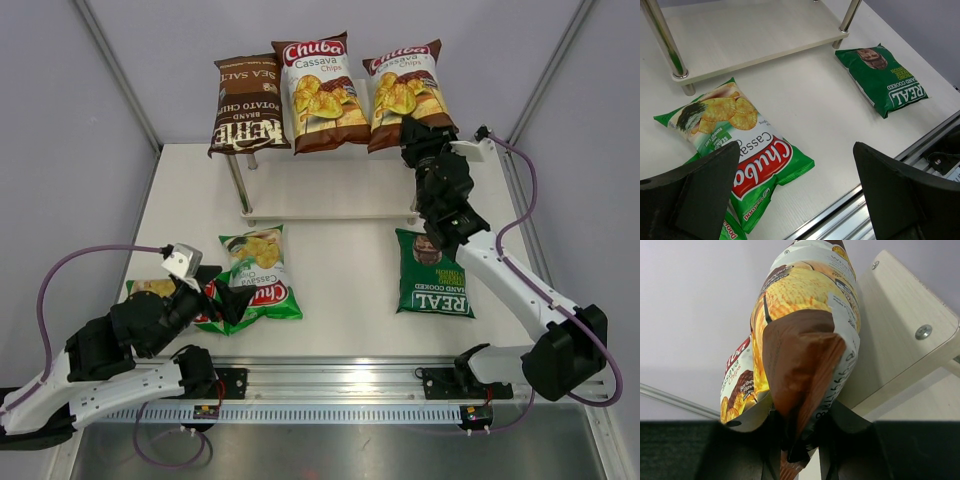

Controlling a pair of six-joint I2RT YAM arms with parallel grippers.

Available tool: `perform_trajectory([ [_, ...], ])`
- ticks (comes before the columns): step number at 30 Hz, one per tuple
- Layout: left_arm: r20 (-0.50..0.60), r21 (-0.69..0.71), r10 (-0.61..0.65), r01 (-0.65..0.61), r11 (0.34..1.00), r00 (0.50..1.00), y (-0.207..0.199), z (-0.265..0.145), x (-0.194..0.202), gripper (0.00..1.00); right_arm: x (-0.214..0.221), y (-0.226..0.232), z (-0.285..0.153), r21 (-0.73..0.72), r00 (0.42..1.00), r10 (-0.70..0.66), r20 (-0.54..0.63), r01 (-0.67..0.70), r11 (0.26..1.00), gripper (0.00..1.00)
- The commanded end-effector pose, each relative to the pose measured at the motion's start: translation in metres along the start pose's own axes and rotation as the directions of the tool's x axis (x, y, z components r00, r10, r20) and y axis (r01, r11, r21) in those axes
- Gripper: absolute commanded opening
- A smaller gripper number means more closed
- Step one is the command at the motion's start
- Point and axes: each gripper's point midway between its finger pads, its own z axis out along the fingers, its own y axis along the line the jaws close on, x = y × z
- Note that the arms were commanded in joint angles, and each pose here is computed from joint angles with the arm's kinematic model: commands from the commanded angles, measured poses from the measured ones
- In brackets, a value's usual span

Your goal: Place and organize the chips bags onto the shelf

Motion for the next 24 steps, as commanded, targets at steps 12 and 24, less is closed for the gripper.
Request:
perform_trajectory([
  [12, 0.065, -0.009, -0.041, 0.042, 0.999, 0.997, 0.006, -0.005, -0.008, 0.99, -0.022, 0.022, -0.024, 0.006, 0.995, 0.08, 0.065, -0.08, 0.997, 0.1],
  [24, 0.057, -0.015, -0.044, 0.045, 0.999, 0.997, 0.007, -0.005, -0.006, 0.99, -0.018, 0.032, 0.004, 0.013, 0.994, 0.058, 0.098, -0.059, 0.998, 0.2],
])
